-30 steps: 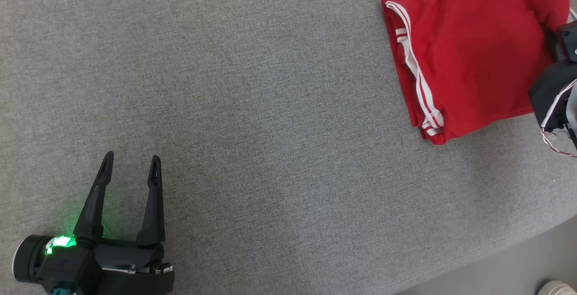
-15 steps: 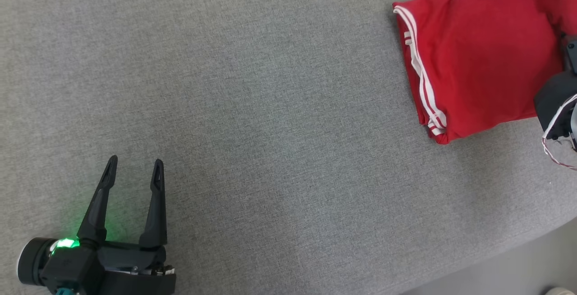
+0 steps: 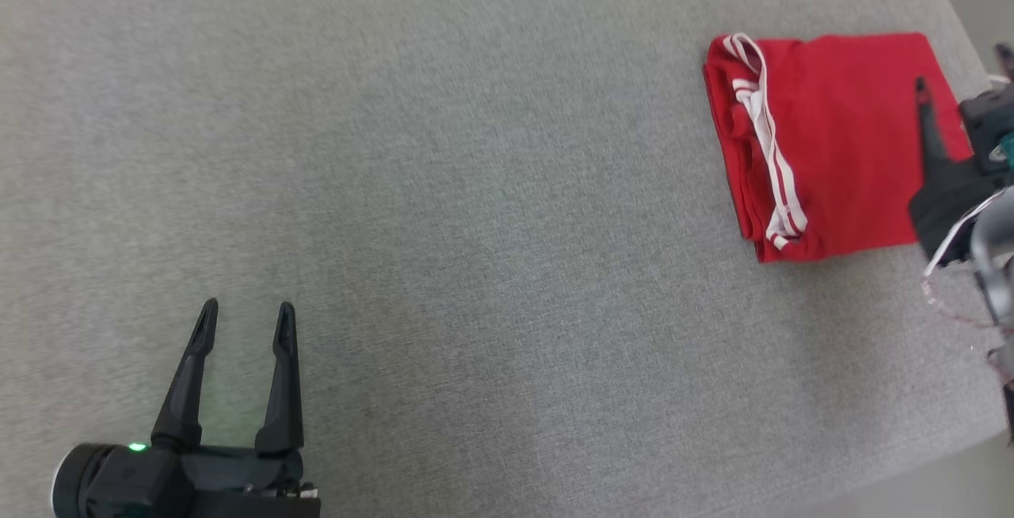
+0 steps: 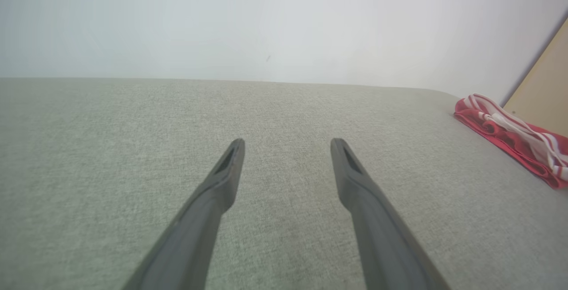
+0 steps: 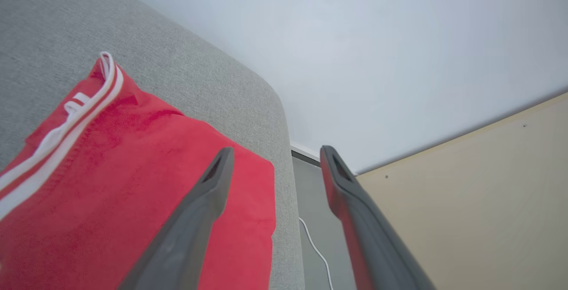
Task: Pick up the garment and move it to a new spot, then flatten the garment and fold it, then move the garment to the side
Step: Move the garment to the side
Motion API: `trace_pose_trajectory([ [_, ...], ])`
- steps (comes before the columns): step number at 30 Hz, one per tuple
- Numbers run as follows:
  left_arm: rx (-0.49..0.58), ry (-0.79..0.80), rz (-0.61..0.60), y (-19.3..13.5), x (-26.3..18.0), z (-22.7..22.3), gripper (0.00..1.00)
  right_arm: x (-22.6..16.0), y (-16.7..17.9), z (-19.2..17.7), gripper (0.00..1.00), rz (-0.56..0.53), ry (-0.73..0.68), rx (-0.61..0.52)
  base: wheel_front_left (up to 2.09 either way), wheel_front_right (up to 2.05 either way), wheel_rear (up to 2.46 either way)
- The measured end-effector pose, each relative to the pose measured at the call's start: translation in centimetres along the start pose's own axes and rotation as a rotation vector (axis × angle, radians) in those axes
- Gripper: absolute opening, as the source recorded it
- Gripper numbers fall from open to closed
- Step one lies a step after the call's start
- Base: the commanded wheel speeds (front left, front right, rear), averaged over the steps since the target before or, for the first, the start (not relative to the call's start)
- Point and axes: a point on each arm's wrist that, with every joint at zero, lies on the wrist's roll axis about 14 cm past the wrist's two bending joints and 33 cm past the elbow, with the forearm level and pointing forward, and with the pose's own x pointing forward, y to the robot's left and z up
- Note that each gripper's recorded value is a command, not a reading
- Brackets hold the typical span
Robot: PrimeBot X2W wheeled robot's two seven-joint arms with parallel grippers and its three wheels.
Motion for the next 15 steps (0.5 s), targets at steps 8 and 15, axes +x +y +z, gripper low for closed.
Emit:
trace_pose_trajectory([
  [8, 0.028, -0.011, 0.104, 1.9, -3.8, 2.0, 1.0, -2.4, 4.9, 3.6, 1.0, 0.119, -0.188, 0.18, 0.0, 0.0, 0.0],
  [15, 0.066, -0.014, 0.214, 3.9, -8.3, 3.5, 1.0, -6.1, 9.1, 6.7, 1.0, 0.222, -0.34, 0.355, 0.0, 0.0, 0.0],
])
